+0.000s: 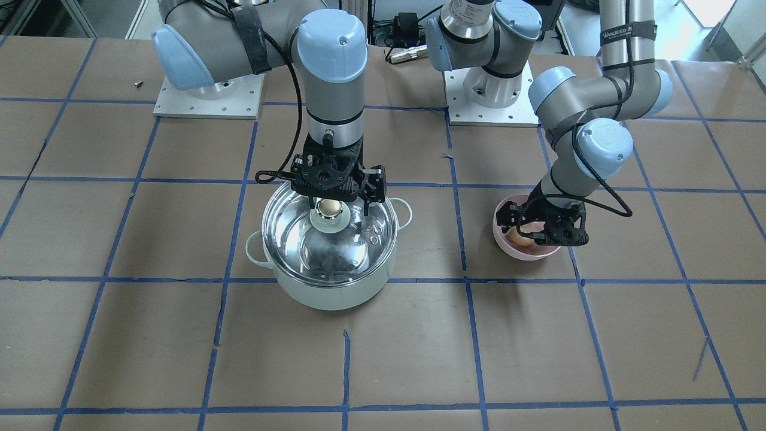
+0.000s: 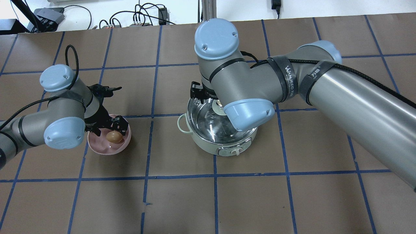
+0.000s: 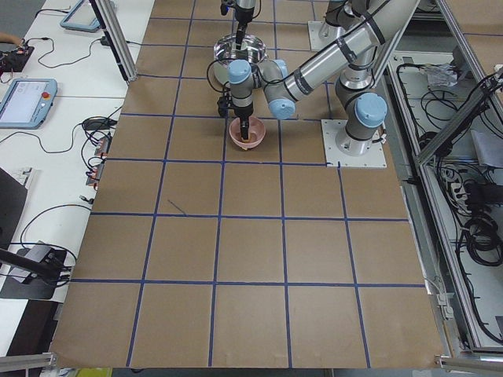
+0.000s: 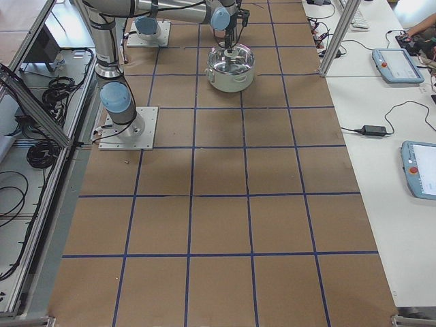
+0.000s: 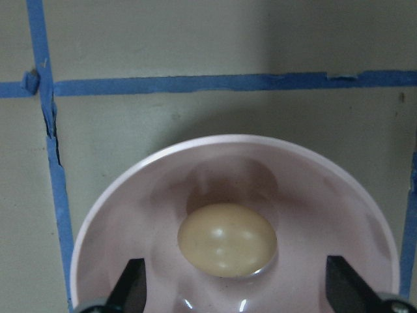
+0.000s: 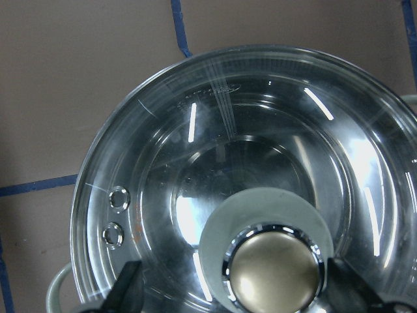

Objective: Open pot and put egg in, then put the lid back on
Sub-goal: 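Lower the left gripper onto the egg while the right gripper grasps the lid knob, then lift the glass lid off the pot and carry it aside with the right gripper, then close the left gripper on the egg and lift it from the bowl, then carry the egg over the pot and lower it inside with the left gripper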

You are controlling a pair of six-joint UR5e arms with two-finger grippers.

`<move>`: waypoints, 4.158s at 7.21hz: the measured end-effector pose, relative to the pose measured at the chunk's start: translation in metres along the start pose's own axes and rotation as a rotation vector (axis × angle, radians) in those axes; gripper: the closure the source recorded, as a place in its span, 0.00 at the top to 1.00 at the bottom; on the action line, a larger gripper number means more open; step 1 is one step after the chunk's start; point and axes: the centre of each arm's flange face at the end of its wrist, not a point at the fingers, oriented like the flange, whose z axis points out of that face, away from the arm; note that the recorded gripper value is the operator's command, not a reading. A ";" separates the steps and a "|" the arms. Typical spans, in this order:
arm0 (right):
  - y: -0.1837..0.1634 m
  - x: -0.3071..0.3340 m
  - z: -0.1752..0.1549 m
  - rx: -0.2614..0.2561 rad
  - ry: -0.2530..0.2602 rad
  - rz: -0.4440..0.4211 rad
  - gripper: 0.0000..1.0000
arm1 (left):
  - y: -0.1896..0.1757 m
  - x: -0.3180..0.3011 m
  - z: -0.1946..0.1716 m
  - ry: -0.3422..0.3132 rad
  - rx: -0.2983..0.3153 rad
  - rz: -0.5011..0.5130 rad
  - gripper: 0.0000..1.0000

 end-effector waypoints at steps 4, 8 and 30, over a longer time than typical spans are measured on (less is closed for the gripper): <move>-0.002 0.002 0.002 0.006 0.008 -0.107 0.75 | -0.006 -0.002 0.019 0.002 -0.041 -0.002 0.96; -0.012 0.015 0.000 0.004 0.016 -0.154 0.34 | -0.007 -0.003 0.021 0.004 -0.049 -0.005 0.68; -0.091 0.261 -0.140 -0.016 0.075 -0.285 0.34 | -0.033 0.365 -0.094 0.081 0.100 -0.058 0.29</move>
